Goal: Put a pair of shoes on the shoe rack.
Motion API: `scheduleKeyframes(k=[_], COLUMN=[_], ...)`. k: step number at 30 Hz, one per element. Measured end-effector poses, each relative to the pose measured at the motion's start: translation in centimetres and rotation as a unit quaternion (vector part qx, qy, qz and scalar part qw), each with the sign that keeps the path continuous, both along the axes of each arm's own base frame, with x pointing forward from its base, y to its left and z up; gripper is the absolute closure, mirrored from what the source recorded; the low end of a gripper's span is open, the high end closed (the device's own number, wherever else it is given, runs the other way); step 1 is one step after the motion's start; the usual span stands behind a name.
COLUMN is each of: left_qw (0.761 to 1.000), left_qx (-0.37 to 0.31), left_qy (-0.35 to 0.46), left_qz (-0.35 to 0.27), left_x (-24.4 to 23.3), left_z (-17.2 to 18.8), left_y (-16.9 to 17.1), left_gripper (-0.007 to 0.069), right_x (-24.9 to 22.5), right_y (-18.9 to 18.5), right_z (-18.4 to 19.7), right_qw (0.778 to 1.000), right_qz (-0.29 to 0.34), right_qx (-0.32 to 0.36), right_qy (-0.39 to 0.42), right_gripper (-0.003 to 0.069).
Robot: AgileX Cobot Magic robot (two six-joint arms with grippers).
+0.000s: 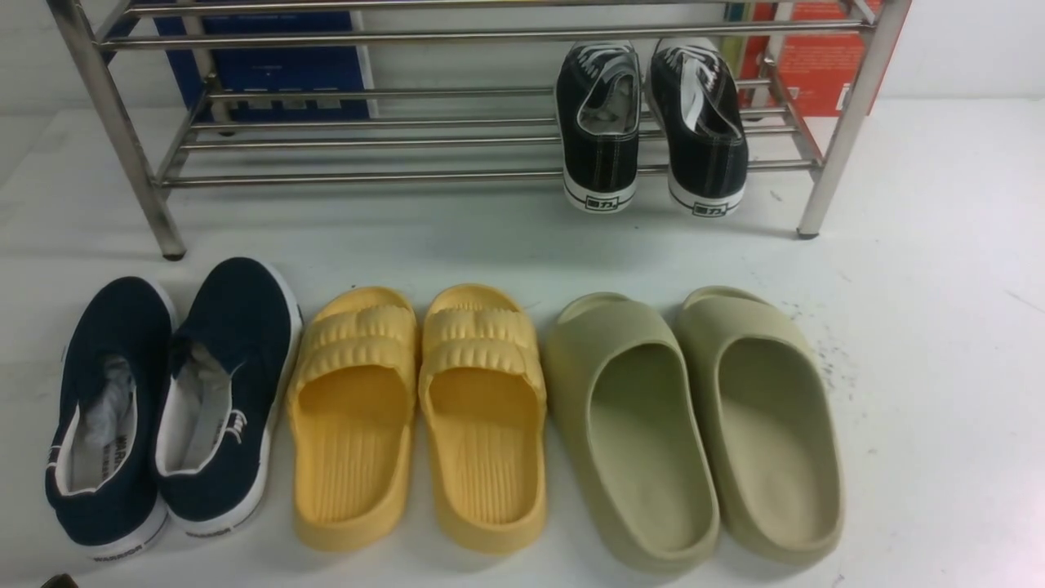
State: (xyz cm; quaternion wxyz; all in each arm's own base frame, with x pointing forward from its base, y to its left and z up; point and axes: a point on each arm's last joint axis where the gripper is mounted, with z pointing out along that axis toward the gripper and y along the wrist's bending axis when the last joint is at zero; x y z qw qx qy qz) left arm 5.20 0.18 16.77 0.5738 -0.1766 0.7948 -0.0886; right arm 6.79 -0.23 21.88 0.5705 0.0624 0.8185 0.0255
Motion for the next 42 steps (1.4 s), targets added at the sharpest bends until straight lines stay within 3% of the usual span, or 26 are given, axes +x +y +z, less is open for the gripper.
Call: scheduleKeyframes(k=[8,42], left_qw=[1.000,1.000], left_qx=[0.000,0.000], left_qy=[0.000,0.000], left_qz=[0.000,0.000], left_x=[0.0,0.0], left_z=[0.0,0.0], left_y=[0.0,0.0], left_gripper=[0.0386,0.0386], right_x=[-1.5,-1.6], right_y=[-0.3,-0.3], right_z=[-4.5,-4.5], right_qw=[0.999,0.999], right_qz=[-0.019,-0.006], right_qx=[-0.028,-0.042], right_qy=[-0.026,-0.026], right_gripper=[0.0662,0.0649])
